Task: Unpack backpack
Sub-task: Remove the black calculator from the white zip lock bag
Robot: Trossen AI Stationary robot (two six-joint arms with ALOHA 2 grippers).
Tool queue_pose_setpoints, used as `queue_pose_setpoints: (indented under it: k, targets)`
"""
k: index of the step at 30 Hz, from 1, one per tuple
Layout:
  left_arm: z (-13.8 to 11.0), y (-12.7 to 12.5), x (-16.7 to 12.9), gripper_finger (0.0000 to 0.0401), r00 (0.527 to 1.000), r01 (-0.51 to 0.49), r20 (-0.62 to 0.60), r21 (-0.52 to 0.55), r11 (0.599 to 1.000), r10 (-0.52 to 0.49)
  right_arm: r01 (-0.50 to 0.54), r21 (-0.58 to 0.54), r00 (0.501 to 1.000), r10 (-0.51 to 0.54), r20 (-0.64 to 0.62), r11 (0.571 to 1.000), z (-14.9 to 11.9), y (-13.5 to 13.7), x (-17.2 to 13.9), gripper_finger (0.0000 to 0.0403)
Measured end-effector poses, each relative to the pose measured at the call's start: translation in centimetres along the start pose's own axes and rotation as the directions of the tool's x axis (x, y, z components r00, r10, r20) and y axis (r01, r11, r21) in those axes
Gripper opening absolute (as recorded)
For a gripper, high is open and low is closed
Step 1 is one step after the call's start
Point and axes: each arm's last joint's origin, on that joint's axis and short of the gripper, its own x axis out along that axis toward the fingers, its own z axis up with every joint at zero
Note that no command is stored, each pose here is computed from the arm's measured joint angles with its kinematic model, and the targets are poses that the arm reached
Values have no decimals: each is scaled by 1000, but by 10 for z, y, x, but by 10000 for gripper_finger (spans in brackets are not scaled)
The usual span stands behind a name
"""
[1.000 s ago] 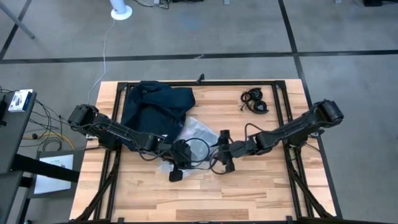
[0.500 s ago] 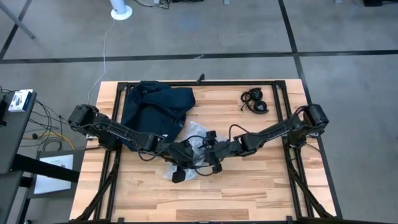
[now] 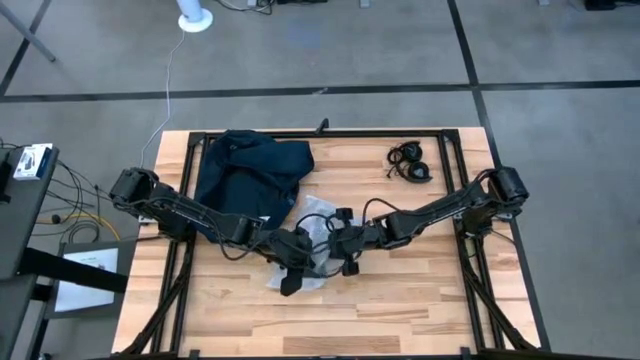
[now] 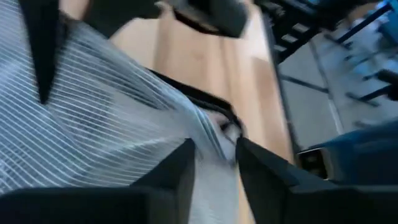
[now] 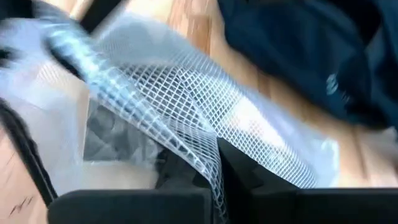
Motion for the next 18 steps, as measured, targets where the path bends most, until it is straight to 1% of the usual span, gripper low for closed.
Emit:
queue_pose_setpoints:
  k: [3, 5, 7, 9, 11, 13, 14, 16, 18]
  targets:
    - [-3, -7, 0, 154, 999, 38, -12, -5, 999, -38, 8, 33, 999, -7, -47, 999, -5, 3, -1, 0]
    - [-5, -11, -1, 168, 999, 39, -26, -2, 999, -39, 46, 61, 996, -41, -74, 997, -7, 3, -2, 0]
    - [-9, -14, -3, 174, 999, 9, -37, 17, 1000, -8, 102, 92, 990, -92, -106, 991, -10, 4, -5, 0]
    - [-16, -18, -4, 174, 997, -54, -50, 40, 998, 56, 179, 117, 977, -162, -139, 977, -13, 3, -10, 0]
    - [-24, -19, -5, 174, 990, -101, -93, 61, 993, 106, 269, 149, 957, -247, -153, 951, -13, -2, -18, 0]
    - [-30, -20, -6, 174, 981, -137, -128, 79, 987, 146, 377, 200, 923, -349, -162, 905, -13, -8, -31, 0]
    - [-33, -20, -7, 174, 977, -150, -139, 87, 985, 161, 437, 238, 898, -407, -165, 867, -13, -12, -38, 0]
    - [-35, -21, -8, 174, 972, -173, -141, 99, 980, 186, 553, 306, 833, -522, -183, 775, -15, -22, -52, 0]
    - [-36, -23, -8, 174, 971, -181, -133, 118, 976, 196, 612, 396, 785, -585, -202, 684, -17, -33, -64, 0]
